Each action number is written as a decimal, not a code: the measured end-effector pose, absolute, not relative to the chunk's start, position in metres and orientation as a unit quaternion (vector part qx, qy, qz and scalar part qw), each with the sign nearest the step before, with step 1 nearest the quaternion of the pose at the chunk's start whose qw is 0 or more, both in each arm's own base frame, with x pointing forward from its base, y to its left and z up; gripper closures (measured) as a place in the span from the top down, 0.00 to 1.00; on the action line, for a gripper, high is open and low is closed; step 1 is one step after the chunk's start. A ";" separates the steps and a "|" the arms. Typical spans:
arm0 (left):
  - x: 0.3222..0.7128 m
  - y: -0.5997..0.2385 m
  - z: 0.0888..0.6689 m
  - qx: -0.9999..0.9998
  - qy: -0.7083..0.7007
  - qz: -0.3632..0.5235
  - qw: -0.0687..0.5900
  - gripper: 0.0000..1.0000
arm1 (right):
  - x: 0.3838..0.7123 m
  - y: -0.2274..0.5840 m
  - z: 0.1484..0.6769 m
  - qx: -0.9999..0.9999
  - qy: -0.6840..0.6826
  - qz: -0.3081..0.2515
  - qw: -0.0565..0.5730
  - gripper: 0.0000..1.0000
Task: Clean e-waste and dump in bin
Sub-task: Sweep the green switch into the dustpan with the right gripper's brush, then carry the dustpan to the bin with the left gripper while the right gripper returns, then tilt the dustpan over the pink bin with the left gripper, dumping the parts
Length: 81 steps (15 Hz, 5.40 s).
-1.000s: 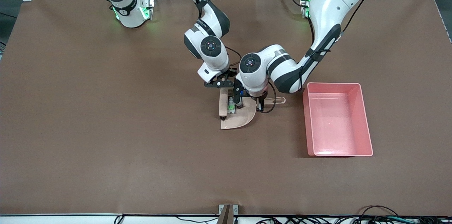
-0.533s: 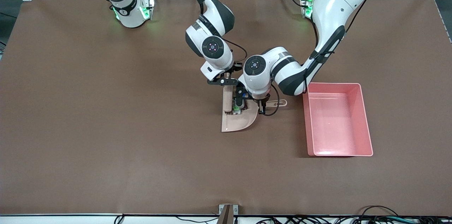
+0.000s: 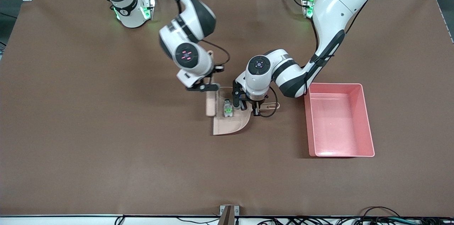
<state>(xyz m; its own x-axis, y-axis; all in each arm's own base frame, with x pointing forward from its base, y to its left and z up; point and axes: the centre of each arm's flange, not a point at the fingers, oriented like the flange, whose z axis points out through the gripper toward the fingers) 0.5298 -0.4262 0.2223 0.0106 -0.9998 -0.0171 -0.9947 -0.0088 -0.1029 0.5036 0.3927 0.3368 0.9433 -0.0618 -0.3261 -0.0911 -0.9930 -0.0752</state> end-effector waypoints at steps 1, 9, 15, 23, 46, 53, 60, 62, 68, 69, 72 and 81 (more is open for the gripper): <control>0.530 -0.428 0.223 -0.712 0.701 -0.035 0.037 0.33 | 0.516 0.362 0.342 -0.984 0.058 0.161 0.042 0.27; 0.540 -0.442 0.277 -0.707 0.700 -0.096 0.015 0.33 | 0.487 0.166 0.326 -0.983 0.142 0.120 -0.005 0.27; 0.598 -0.356 0.362 -0.741 0.656 -0.144 -0.018 0.33 | 0.418 -0.004 0.268 -0.995 0.043 0.086 0.024 0.27; 0.624 -0.284 0.419 -0.771 0.622 -0.139 0.015 0.33 | 0.409 -0.069 0.229 -0.991 0.101 0.080 0.030 0.27; 0.623 0.016 0.429 -0.758 0.652 -0.009 0.032 0.33 | 0.575 -0.132 0.592 -0.994 0.103 0.003 0.030 1.00; 0.623 0.036 0.397 -0.732 0.671 0.072 0.091 0.33 | 0.569 -0.073 0.607 -0.998 0.057 0.036 -0.010 1.00; 0.630 0.036 0.362 -0.719 0.660 0.142 0.164 0.33 | 0.556 -0.049 0.613 -0.998 0.038 0.051 -0.011 1.00; 0.631 0.027 0.363 -0.705 0.666 0.155 0.189 0.33 | 0.556 -0.043 0.611 -0.998 0.033 0.053 -0.011 1.00; 0.634 0.010 0.369 -0.683 0.672 0.168 0.232 0.33 | 0.552 -0.056 0.607 -0.997 0.045 0.067 -0.012 1.00; 0.634 0.010 0.372 -0.683 0.672 0.166 0.233 0.33 | 0.552 -0.057 0.607 -0.996 0.045 0.070 -0.012 1.00; 0.635 0.006 0.398 -0.690 0.667 0.144 0.241 0.33 | 0.550 -0.054 0.606 -0.996 0.044 0.076 -0.012 1.00; 0.603 -0.143 0.483 -0.749 0.642 0.027 0.165 0.33 | 0.546 -0.060 0.610 -0.996 0.050 0.077 -0.012 1.00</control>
<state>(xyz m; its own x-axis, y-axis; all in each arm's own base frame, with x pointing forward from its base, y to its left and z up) 0.6031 -0.1435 0.4829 0.1753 -0.9515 -0.2528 -0.9696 -0.1223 -0.2120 0.5462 -0.0601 0.6096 0.9830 -0.1021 -0.1526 -0.0984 -0.9946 0.0320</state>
